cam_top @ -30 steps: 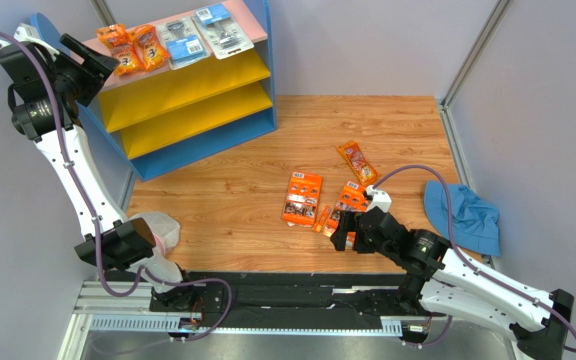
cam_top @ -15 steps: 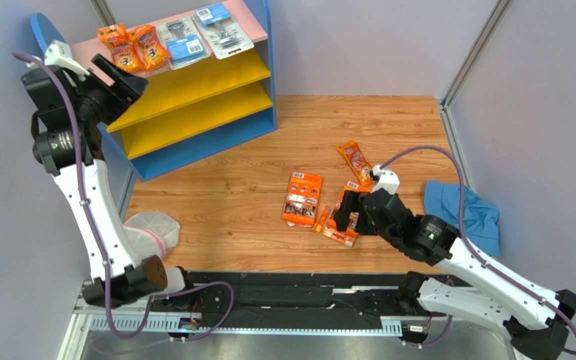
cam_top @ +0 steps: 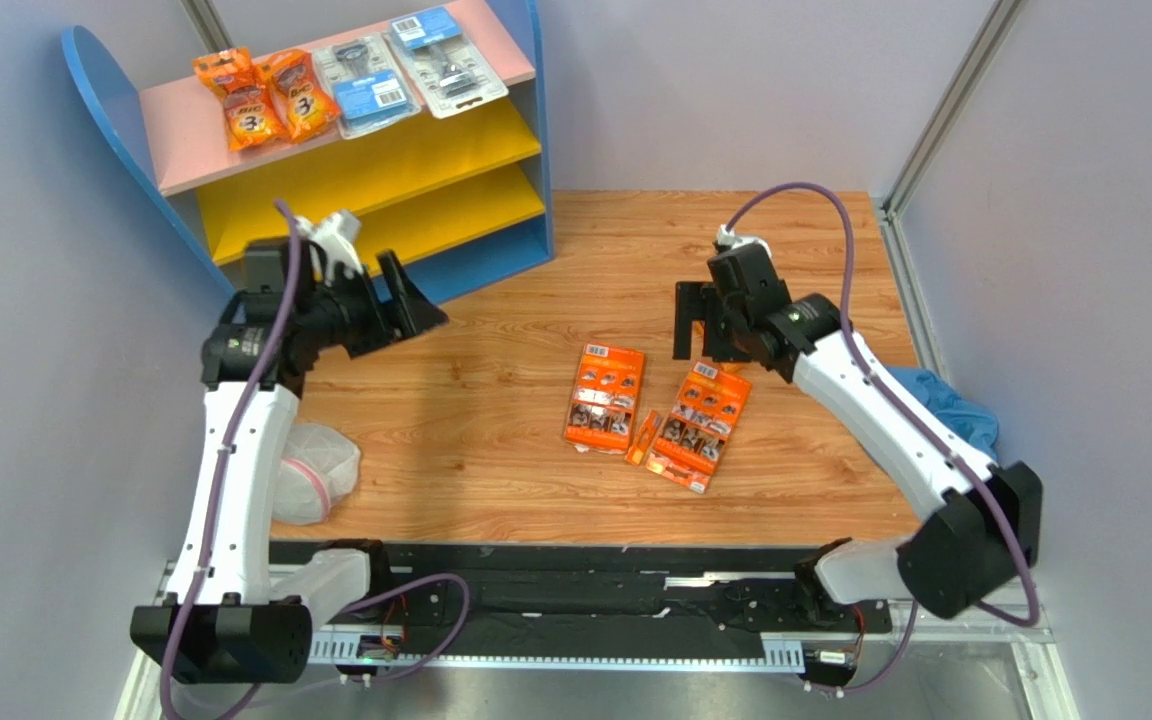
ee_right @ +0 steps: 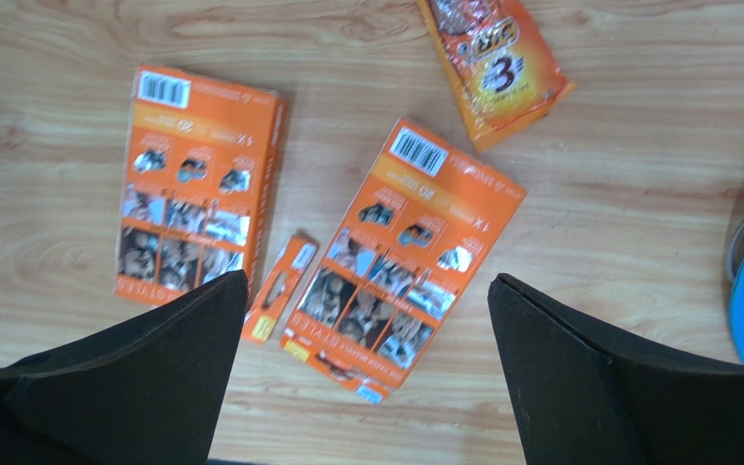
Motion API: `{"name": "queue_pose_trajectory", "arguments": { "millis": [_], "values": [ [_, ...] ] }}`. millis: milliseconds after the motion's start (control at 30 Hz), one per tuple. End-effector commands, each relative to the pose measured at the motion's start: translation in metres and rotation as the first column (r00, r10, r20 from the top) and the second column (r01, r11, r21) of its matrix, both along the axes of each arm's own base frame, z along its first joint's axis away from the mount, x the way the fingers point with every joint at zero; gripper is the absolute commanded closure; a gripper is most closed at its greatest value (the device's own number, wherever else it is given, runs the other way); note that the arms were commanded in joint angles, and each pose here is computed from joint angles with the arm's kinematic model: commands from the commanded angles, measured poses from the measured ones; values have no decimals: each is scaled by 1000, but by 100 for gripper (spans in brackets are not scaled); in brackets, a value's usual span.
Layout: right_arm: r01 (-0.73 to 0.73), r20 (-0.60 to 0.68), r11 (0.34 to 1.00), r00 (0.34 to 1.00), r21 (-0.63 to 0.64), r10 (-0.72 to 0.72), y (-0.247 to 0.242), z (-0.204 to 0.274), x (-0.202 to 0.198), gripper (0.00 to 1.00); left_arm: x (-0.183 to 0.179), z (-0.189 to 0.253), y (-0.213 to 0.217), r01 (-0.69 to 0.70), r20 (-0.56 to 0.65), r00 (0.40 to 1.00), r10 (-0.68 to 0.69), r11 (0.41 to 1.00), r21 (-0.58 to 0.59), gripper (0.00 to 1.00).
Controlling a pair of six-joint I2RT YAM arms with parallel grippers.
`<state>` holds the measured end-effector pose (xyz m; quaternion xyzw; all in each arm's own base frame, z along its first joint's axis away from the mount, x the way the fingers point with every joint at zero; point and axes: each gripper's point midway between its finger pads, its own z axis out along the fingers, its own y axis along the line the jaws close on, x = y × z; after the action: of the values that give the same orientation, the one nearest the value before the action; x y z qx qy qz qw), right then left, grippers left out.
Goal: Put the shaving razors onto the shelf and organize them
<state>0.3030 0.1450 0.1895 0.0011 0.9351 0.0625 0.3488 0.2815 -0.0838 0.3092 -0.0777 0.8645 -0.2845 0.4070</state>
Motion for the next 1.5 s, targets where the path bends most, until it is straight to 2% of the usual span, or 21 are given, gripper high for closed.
{"name": "queue_pose_trajectory", "arguments": {
  "millis": [0,100,233,367,433,767,867,933,967,1033,1067,1133,1167,1267,1433,1467],
  "values": [
    [-38,13,997,999,-63,39,-15,-2,47,0,-30,-38,-30,130,-41,991,-130,991,3,15],
    [-16,-8,997,1000,-69,16,-27,-13,74,0,-42,-54,-47,185,-58,981,-187,982,-34,15],
    [-25,-114,998,993,-50,19,-30,-57,107,0,-53,-63,-64,244,-73,966,-249,968,-66,15],
    [-27,-164,999,986,-27,22,-35,-88,134,0,-61,-71,-77,284,-95,952,-292,955,-86,15],
    [-53,-179,999,982,-2,51,-30,-96,140,0,-62,-78,-79,290,-110,948,-299,952,-95,15],
    [42,-277,999,960,19,-35,-56,-154,163,1,-69,-99,-84,311,-158,932,-326,944,-111,15],
    [54,-320,998,946,22,-44,-56,-172,158,10,-69,-100,-84,313,-159,931,-328,943,-111,15],
    [64,-348,997,936,34,-48,-54,-182,152,22,-70,-100,-85,319,-159,929,-333,941,-112,15],
    [68,-355,997,934,41,-49,-53,-184,150,33,-70,-100,-85,318,-160,929,-333,941,-113,15],
    [68,-357,996,933,57,-43,-50,-186,145,44,-70,-100,-86,318,-158,930,-333,941,-112,16],
    [71,-353,995,935,66,-43,-49,-184,144,57,-70,-101,-86,318,-162,929,-334,941,-114,16],
    [72,-336,994,941,87,-38,-47,-176,142,65,-70,-100,-86,320,-158,929,-335,941,-114,16],
    [69,-328,993,944,99,-32,-45,-170,141,73,-70,-100,-87,319,-158,929,-335,940,-117,16],
    [61,-279,986,960,157,-15,-37,-136,137,78,-72,-94,-91,334,-153,923,-354,932,-142,16],
    [2,-161,967,986,254,40,-12,-64,125,81,-69,-73,-98,331,-104,929,-355,922,-200,16],
    [-15,-103,962,994,273,45,-7,-36,121,81,-69,-69,-99,327,-98,930,-353,921,-212,16]
  ]
}}
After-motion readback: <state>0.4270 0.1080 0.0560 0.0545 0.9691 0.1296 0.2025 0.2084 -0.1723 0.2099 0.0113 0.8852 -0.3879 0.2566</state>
